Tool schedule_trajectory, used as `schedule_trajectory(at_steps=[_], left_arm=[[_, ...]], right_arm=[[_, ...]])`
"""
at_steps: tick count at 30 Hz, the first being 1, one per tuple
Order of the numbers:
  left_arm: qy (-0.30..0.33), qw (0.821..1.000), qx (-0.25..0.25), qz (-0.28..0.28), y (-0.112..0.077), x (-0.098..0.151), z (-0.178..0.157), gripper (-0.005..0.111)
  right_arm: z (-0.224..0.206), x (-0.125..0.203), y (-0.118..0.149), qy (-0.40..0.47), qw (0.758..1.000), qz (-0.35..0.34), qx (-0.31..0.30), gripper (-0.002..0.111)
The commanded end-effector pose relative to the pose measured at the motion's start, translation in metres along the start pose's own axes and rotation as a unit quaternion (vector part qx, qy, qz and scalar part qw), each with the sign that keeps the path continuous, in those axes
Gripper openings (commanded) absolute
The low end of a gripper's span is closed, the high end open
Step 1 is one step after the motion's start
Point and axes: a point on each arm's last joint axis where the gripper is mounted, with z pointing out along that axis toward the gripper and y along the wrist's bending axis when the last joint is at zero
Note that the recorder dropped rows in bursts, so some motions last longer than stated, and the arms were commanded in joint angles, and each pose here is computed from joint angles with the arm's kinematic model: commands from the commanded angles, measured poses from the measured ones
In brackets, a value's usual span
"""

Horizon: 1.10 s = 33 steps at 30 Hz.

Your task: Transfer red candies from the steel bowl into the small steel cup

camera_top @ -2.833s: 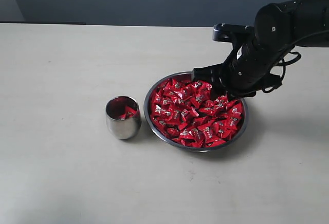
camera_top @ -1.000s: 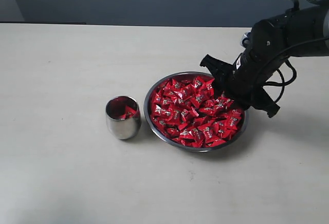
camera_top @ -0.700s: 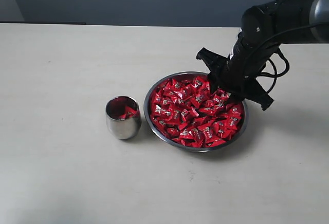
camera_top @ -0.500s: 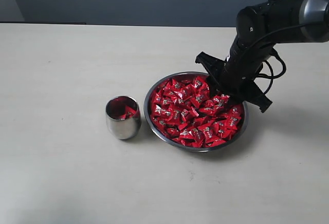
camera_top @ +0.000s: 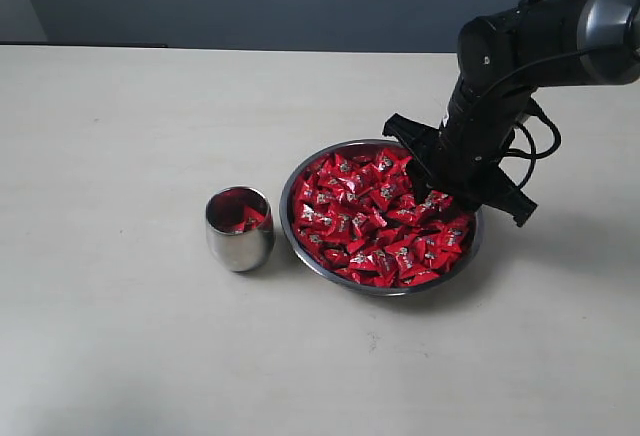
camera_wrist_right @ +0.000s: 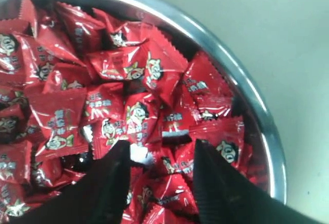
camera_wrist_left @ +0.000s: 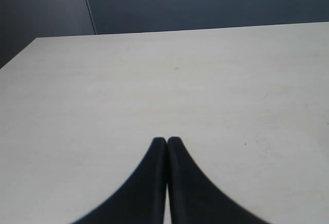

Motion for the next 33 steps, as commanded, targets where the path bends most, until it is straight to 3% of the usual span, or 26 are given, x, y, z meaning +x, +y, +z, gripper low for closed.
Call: schedule_trajectory(at_steps=[1, 8, 18, 33], left_arm=[[-0.004, 1.000, 0.003, 0.001, 0.000, 0.001, 0.000, 0.000], [-0.004, 1.000, 0.003, 0.001, 0.000, 0.001, 0.000, 0.000], [-0.004, 1.000, 0.003, 0.001, 0.000, 0.001, 0.000, 0.000], [-0.004, 1.000, 0.003, 0.001, 0.000, 0.001, 0.000, 0.000]], right_arm=[[-0.002, -0.002, 0.002, -0.005, 1.000, -0.004, -0.008, 0.039], [-0.002, -0.002, 0.003, -0.005, 1.000, -0.002, -0.013, 0.039], [-0.003, -0.004, 0.015, -0.013, 0.997, 0.023, -0.079, 0.039], [-0.002, -0.001, 0.010, 0.001, 0.998, 0.022, -0.050, 0.039]])
